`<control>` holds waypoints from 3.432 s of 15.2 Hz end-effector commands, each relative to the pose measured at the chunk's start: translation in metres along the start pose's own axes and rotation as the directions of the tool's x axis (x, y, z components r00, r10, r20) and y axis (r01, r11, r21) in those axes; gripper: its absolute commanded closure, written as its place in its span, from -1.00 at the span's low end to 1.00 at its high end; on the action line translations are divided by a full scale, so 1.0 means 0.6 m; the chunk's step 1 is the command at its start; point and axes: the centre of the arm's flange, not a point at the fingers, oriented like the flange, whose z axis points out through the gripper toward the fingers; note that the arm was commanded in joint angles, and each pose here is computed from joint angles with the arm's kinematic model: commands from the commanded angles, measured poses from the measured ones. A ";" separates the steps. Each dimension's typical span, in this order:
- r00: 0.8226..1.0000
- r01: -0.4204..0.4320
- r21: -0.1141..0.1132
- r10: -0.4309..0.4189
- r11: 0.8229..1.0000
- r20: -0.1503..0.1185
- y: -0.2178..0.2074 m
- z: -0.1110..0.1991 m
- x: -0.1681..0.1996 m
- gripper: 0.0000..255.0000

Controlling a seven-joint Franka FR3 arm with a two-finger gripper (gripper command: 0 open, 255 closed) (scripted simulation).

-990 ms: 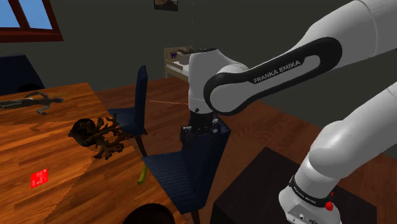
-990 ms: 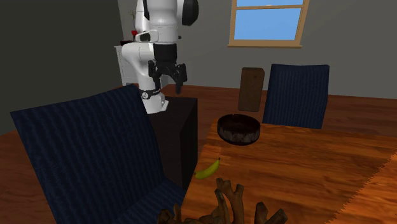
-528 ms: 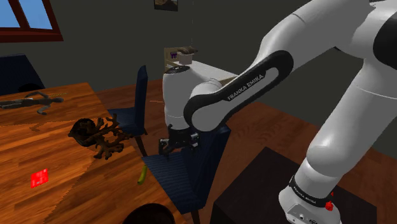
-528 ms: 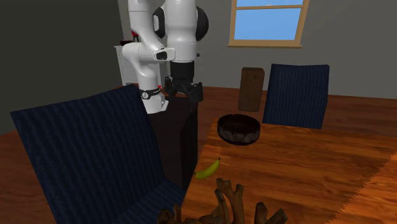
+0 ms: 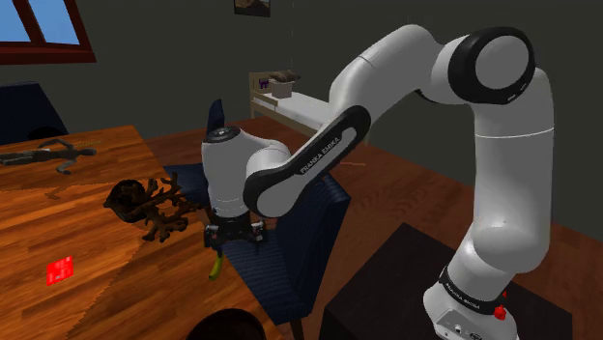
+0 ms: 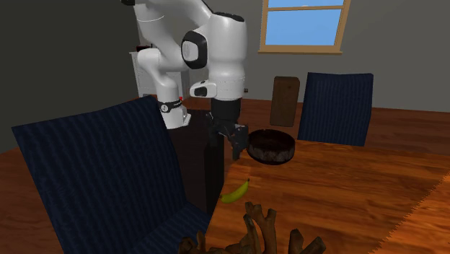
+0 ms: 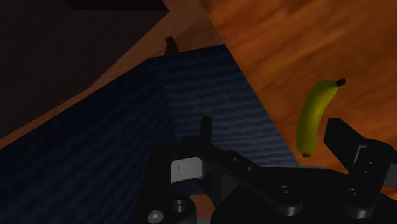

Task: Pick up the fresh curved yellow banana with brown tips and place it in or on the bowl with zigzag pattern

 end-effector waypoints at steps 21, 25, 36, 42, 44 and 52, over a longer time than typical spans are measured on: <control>0.991 -0.135 0.005 0.135 0.991 -0.022 -0.122 0.141 0.031 -1.00; 0.991 -0.135 0.005 0.135 0.991 -0.022 -0.122 0.141 0.031 1.00; 0.991 -0.135 0.005 0.135 0.991 -0.022 -0.121 0.097 0.032 1.00; 0.991 -0.135 0.005 0.135 0.991 -0.022 -0.120 0.044 0.033 1.00; 0.991 -0.135 0.005 0.135 0.991 -0.022 -0.120 0.027 0.034 1.00; 0.991 -0.135 0.005 0.135 0.991 -0.022 -0.119 -0.044 0.036 1.00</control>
